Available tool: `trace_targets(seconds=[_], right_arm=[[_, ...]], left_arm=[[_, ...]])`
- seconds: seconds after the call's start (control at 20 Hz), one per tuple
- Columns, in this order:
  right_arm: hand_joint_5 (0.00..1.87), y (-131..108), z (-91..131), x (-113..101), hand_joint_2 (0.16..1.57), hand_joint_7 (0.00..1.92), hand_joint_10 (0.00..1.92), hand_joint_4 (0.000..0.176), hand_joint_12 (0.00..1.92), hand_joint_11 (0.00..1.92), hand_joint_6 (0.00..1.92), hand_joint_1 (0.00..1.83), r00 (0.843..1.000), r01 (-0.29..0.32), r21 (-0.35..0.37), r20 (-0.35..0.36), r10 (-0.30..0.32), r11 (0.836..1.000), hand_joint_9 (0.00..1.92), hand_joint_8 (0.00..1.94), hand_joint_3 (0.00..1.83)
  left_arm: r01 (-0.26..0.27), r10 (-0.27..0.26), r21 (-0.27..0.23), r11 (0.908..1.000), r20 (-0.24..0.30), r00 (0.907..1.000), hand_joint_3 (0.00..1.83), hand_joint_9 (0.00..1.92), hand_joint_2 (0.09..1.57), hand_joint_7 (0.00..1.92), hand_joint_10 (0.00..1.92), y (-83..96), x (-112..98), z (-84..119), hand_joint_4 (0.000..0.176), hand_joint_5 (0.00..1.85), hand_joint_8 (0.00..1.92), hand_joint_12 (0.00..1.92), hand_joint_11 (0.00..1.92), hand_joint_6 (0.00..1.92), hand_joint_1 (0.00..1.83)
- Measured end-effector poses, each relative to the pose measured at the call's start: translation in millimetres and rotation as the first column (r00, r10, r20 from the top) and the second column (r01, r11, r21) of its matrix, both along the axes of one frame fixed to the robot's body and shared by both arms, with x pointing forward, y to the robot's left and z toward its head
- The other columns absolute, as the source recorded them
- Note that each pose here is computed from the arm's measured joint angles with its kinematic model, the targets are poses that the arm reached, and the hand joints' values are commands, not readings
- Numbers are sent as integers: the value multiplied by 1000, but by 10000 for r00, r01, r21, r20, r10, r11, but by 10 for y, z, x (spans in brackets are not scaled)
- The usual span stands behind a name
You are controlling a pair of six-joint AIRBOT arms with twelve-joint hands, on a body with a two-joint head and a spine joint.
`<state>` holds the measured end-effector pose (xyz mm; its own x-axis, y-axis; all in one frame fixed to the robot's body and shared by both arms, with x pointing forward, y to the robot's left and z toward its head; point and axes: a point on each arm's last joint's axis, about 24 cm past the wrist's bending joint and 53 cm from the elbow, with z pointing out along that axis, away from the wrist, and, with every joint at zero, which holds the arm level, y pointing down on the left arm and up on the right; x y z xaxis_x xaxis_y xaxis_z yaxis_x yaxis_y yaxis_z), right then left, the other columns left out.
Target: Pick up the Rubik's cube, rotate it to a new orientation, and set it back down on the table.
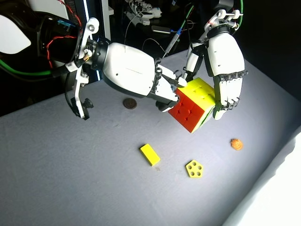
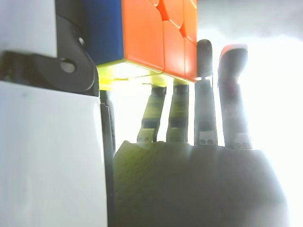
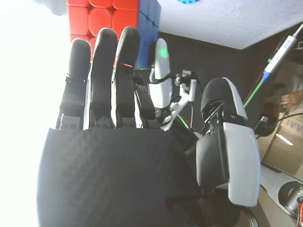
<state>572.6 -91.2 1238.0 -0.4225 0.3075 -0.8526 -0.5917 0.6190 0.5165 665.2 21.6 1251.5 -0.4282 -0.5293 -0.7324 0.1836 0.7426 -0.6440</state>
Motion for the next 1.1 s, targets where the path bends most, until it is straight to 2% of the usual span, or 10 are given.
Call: trace_targets(seconds=[0.2,0.3,0.35,0.4,0.55,0.7,0.75,0.9,1.0,1.1], right_arm=[[72,8,-41,-11,1178,395,1457,0,1750,0,4,230,10000,-42,-92,-19,42,9999,274,937,0],[67,16,-71,-11,1182,389,1461,0,1742,0,2,222,9999,-38,-148,-122,36,9999,264,928,0],[47,27,-83,-12,1185,384,1468,0,1714,0,1,203,9998,-53,-156,-171,51,9999,257,929,1],[62,34,-103,-14,1179,392,1464,0,1697,0,7,215,9997,-62,-203,-222,57,9998,270,927,0],[58,17,-248,-27,1182,390,1444,0,1754,0,3,217,9987,-53,-590,-513,23,9982,282,926,1],[88,40,-308,-41,1185,372,1488,0,1785,0,12,201,9979,-118,-710,-641,72,9974,244,952,1],[61,47,-315,-43,1186,373,1475,0,1753,0,5,185,9978,-130,-718,-663,82,9973,245,952,1],[74,52,-308,-39,1186,392,1441,0,1759,0,9,196,9977,-121,-666,-681,76,9977,273,937,1],[90,89,-311,-22,1191,367,1480,0,1797,0,11,193,9975,-171,-630,-702,127,9979,259,950,2],[117,141,-359,26,1194,387,1478,0,1794,0,19,200,9951,-164,-480,-984,117,9987,278,968,2]], left_arm=[[-7,7,27,10000,-11,10000,5,465,1366,528,1921,3,0,-6,0,576,1825,1921,404,1565,1067],[-1,1,53,10000,-17,10000,9,461,1376,517,1921,3,-1,-12,10,553,1812,1921,415,1631,1049],[-11,11,89,10000,-11,10000,9,474,1376,519,1921,7,0,-14,1,552,1826,1921,431,1619,1052],[-40,41,104,9999,-26,10000,4,487,1367,531,1921,14,2,-19,0,576,1823,1921,431,1569,1068],[-71,71,91,9999,4,10000,0,485,1355,549,1921,20,7,-10,0,595,1782,1921,431,1558,1074],[-72,72,77,9999,3,10000,8,491,1375,511,1921,19,7,-9,0,570,1846,1921,437,1588,1060],[-71,71,78,9999,6,10000,11,473,1383,497,1921,19,7,-8,0,554,1861,1921,421,1613,1049],[-83,83,80,9999,7,10000,2,491,1364,527,1921,22,8,-8,0,594,1855,1921,438,1520,1082],[-118,118,114,9999,15,9999,12,449,1387,493,1921,31,12,-10,0,545,1859,1921,422,1631,1043],[-252,251,228,9994,41,9997,6,465,1376,530,1921,72,38,-16,6,544,1810,1921,421,1627,1050]])
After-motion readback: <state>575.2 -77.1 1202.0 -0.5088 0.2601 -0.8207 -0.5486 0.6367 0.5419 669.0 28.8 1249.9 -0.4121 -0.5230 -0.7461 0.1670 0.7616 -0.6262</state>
